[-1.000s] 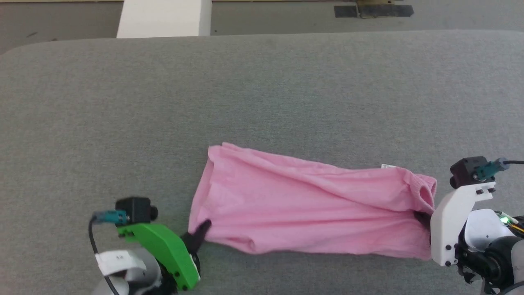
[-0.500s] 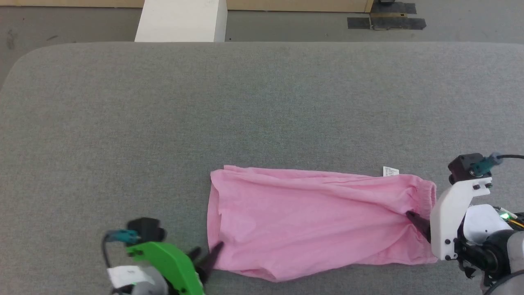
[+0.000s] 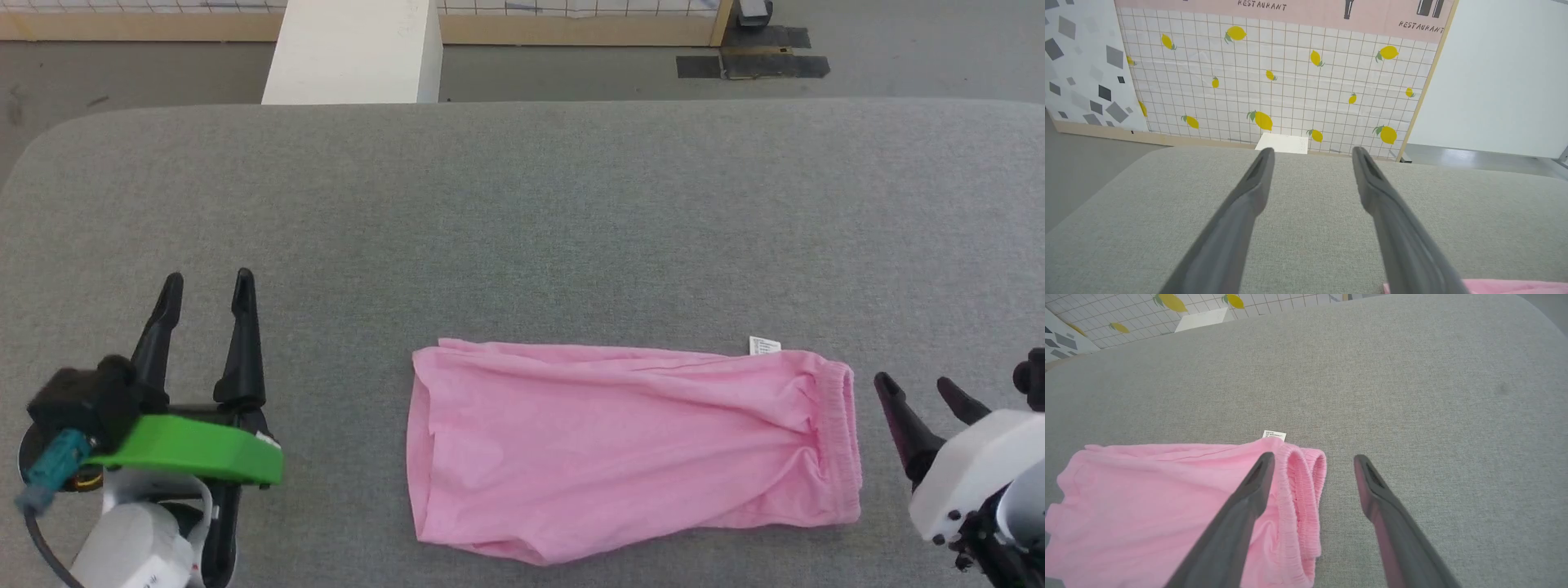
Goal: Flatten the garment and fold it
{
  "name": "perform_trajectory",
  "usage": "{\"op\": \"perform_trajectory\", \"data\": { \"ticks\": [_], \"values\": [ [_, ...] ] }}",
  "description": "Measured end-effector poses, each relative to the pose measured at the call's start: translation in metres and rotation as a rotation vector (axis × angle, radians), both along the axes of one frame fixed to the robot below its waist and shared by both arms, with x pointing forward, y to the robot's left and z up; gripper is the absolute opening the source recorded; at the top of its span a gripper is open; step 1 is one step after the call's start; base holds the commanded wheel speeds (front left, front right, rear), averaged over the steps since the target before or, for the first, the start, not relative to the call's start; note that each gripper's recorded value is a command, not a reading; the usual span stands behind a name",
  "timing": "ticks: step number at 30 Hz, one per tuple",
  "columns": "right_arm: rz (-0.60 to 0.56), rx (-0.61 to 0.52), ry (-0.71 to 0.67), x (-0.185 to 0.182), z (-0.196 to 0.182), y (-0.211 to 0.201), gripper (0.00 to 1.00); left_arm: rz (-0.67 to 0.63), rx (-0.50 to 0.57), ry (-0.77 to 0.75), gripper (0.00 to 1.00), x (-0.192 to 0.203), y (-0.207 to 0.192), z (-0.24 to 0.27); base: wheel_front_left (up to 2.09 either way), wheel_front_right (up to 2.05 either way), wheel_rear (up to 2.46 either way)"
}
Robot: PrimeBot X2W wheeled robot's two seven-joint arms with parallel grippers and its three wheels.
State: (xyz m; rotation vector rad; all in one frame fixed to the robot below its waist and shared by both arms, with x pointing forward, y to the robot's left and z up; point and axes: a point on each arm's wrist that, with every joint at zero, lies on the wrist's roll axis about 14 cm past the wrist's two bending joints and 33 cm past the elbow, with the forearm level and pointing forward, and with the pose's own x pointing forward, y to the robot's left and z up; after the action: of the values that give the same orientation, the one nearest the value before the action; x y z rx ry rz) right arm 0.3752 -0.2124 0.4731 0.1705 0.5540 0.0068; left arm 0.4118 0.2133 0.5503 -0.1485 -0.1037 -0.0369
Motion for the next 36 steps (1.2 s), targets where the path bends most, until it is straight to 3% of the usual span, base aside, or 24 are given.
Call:
{"op": "perform_trajectory", "data": {
  "ticks": [6, 13, 19, 26, 27, 28, 29, 36],
  "values": [
    [-0.013, -0.009, -0.015, -0.004, -0.025, 0.001, 1.00, -0.005, 0.091, -0.052, 1.00, 0.001, -0.004, -0.007, 0.00, 0.00, 0.00],
    [0.023, 0.000, 0.054, 0.011, -0.060, 0.017, 1.00, 0.036, 0.084, -0.094, 1.00, 0.006, -0.005, -0.001, 0.00, 0.00, 0.00],
    [0.058, -0.031, 0.243, 0.003, -0.100, 0.023, 1.00, 0.058, 0.059, -0.075, 1.00, 0.000, 0.001, -0.011, 0.00, 0.00, 0.00],
    [0.109, -0.081, 0.407, 0.004, -0.103, 0.027, 1.00, 0.088, 0.055, -0.056, 1.00, -0.004, 0.010, -0.019, 0.00, 0.00, 0.00],
    [0.117, -0.088, 0.434, 0.003, -0.103, 0.027, 0.84, 0.088, 0.056, -0.056, 1.00, -0.004, 0.010, -0.019, 0.00, 0.00, 0.00],
    [0.123, -0.092, 0.451, 0.002, -0.103, 0.028, 0.33, 0.088, 0.055, -0.056, 1.00, -0.005, 0.010, -0.019, 0.00, 0.00, 0.00],
    [0.130, -0.094, 0.465, 0.002, -0.102, 0.029, 0.00, 0.087, 0.053, -0.055, 1.00, -0.005, 0.010, -0.020, 0.00, 0.00, 0.00],
    [0.122, -0.085, 0.485, 0.008, -0.098, 0.028, 0.00, 0.085, 0.045, -0.052, 1.00, -0.005, 0.009, -0.023, 0.00, 0.00, 0.00]
  ]
}}
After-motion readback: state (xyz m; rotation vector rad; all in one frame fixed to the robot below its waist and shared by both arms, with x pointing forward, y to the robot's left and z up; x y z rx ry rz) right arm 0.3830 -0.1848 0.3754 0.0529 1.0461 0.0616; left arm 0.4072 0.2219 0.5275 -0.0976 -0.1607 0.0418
